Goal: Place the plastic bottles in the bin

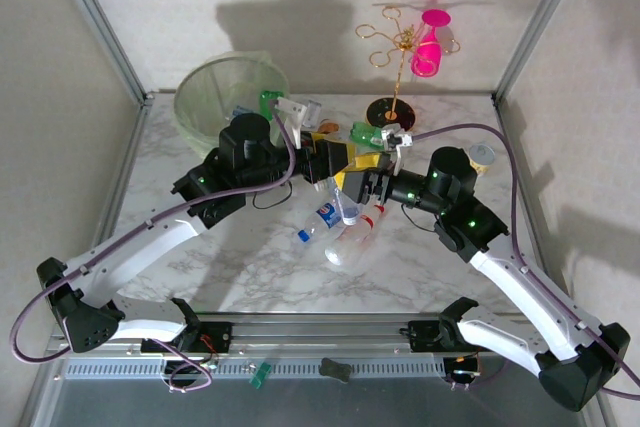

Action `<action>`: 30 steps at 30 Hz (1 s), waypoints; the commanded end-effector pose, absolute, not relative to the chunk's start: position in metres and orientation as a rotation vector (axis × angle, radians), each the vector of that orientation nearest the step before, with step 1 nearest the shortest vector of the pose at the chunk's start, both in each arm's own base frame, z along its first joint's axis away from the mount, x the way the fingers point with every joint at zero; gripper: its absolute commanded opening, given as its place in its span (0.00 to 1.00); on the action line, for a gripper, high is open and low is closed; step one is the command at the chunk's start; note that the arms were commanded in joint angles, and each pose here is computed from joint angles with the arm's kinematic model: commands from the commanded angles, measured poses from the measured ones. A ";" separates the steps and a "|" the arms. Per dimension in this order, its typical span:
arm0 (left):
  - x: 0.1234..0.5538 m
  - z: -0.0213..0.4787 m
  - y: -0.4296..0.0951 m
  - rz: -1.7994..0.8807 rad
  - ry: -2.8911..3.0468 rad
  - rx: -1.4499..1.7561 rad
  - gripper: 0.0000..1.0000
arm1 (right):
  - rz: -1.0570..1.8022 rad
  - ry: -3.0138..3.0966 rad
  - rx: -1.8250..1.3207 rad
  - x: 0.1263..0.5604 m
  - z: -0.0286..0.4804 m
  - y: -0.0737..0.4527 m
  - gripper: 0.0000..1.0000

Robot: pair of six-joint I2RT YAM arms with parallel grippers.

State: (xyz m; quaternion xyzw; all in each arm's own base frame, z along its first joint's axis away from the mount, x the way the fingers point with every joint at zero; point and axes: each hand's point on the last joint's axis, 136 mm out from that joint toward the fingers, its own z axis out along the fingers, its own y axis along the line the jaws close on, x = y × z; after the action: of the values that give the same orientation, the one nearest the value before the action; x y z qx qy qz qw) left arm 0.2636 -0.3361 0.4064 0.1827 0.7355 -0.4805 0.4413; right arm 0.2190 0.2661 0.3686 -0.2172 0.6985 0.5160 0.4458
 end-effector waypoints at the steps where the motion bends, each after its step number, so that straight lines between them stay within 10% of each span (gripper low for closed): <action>1: 0.265 0.435 -0.317 -1.079 1.751 0.446 0.47 | 1.232 1.745 -0.497 0.226 0.364 0.262 0.91; 16: 0.349 0.529 -0.093 -0.449 1.492 -0.274 0.45 | 1.058 1.818 -0.418 0.238 0.347 0.242 0.95; 30: 0.418 0.508 -0.050 -0.132 1.371 -0.406 0.41 | 1.011 1.848 -0.432 0.240 0.339 0.240 0.95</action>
State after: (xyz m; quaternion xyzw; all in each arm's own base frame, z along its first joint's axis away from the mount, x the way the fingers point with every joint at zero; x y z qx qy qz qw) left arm 0.4142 -0.0604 0.4925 -0.1810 0.6648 -0.0867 0.7196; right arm 0.2402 0.2433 0.3366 -0.1721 0.7571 0.4268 0.4637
